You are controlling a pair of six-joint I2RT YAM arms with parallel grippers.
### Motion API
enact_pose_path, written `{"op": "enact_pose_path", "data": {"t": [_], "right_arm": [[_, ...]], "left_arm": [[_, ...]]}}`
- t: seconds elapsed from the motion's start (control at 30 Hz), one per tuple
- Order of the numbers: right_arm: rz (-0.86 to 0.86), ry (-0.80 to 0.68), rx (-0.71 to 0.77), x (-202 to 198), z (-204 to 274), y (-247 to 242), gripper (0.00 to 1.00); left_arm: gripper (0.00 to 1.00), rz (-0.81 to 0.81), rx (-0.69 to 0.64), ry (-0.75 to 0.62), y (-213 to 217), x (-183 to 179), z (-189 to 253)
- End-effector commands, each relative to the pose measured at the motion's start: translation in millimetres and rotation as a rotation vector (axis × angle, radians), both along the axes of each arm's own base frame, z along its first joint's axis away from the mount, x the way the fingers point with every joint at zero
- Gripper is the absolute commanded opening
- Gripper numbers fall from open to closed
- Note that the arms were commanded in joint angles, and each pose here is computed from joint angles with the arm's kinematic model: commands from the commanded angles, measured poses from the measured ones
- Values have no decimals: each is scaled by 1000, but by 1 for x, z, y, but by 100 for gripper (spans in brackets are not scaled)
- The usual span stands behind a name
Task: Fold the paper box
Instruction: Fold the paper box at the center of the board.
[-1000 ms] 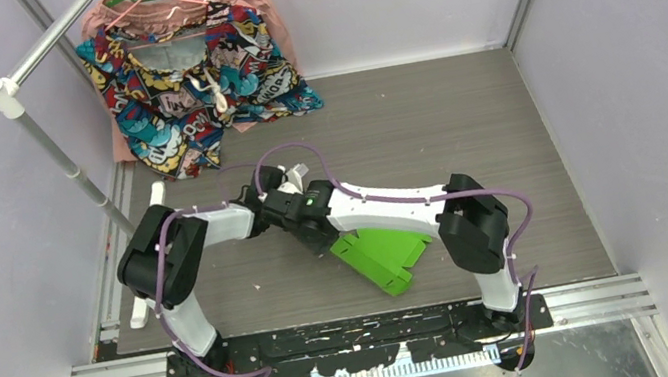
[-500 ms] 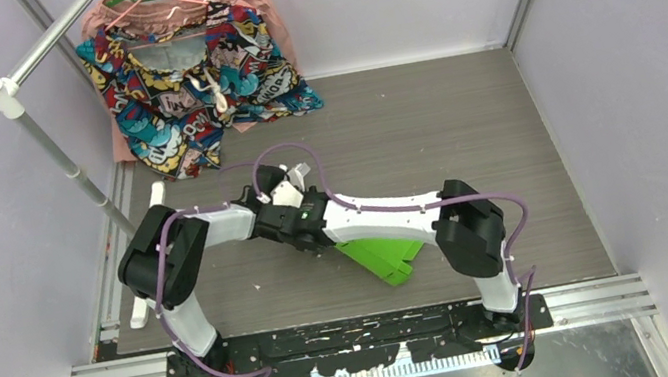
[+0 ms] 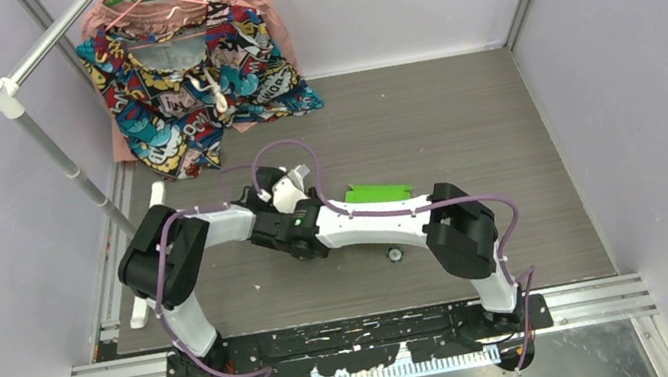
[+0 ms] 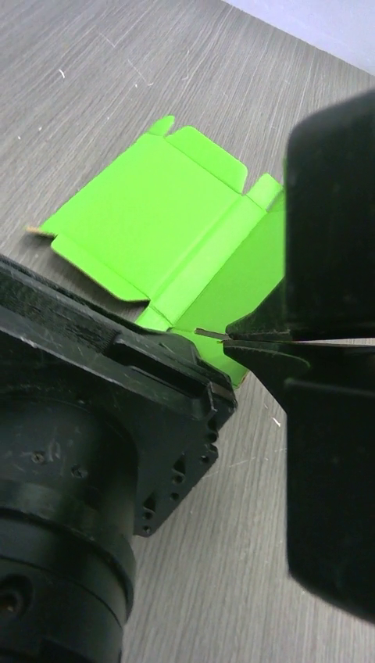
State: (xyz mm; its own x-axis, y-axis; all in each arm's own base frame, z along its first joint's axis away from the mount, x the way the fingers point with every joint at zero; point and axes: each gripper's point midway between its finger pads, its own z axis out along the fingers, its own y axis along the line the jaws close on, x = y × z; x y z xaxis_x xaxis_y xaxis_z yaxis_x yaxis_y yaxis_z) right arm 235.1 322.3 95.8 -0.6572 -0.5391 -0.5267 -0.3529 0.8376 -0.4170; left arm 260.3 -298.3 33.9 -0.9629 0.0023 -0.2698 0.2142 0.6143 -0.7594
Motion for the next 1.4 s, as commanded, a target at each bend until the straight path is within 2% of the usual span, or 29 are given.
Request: {"op": "enact_pose_path", "data": {"t": [0.0,0.5,0.77,1.07,1.17,1.27,1.3,1.37], "right_arm": [[-92,-135,9,26,21,-9,1],[-222,-178,27,43,29,-30,1],[-300,-165,37,47,27,-44,1],[-298,-101,102,40,14,-36,1],[-299,-95,153,39,22,-38,13],[-308,-79,233,43,35,-47,44],[-318,-50,267,46,36,-52,51],[-350,12,358,56,40,-67,56]], "left_arm": [[37,-36,-40,-52,-8,-5,22],[37,-35,-43,-71,-9,-10,39],[37,-13,-18,-58,-6,-9,42],[37,4,11,-52,-2,-9,41],[37,8,18,-63,0,-9,41],[37,15,47,-56,6,-12,39],[37,19,54,-60,8,-12,40],[37,31,72,-77,12,-11,43]]}}
